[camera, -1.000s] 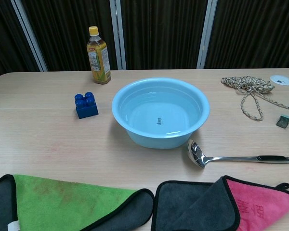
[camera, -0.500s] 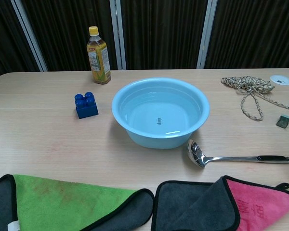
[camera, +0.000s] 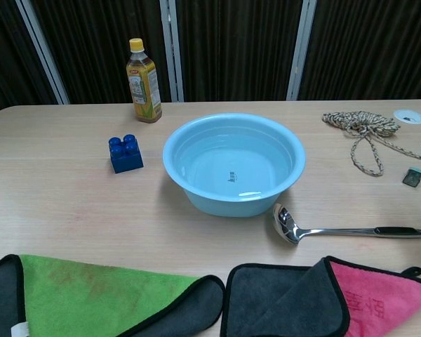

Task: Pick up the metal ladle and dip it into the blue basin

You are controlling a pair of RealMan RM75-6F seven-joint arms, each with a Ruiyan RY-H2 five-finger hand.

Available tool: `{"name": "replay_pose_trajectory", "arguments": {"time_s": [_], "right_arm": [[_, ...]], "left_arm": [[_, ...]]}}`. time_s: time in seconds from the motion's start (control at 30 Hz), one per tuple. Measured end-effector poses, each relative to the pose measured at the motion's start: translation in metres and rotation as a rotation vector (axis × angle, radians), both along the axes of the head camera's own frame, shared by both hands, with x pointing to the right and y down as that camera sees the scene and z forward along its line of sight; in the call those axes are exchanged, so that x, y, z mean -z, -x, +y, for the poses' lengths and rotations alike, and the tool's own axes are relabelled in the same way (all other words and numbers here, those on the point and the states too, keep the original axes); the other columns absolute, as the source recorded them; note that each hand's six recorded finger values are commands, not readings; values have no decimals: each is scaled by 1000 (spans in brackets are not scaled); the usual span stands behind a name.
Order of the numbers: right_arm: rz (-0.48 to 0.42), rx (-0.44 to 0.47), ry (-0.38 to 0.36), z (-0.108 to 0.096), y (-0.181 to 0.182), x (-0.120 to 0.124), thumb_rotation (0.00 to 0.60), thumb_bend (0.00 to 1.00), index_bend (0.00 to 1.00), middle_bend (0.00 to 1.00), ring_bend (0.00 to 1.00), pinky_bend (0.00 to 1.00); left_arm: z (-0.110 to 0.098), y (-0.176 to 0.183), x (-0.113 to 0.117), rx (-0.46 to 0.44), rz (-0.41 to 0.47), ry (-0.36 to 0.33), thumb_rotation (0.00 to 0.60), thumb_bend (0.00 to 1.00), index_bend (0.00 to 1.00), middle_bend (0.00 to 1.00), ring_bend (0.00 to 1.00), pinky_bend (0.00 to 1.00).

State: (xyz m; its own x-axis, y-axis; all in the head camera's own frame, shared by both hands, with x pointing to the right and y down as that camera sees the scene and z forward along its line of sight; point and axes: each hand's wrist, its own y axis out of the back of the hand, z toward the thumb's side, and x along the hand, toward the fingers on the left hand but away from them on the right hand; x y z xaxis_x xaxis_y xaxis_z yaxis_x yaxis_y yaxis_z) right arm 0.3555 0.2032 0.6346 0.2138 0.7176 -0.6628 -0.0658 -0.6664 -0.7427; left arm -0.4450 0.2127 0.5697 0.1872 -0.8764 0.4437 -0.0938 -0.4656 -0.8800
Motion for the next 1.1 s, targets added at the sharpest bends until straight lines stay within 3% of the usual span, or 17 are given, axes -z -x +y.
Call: {"name": "replay_pose_trajectory", "arguments": {"time_s": [0.5,1.1], "right_arm": [[-18,-46,62,-8,25,-39,600,254,360,0,0,0],[-45,-100,104,-4,57,-72,600,253,360,0,0,0]], "left_arm": [[-1,-2,-3,-13,24,31,492,294,0,0,0,0],[2,-6,-3,-52,72,69,496,293,0,0,0,0]]}}
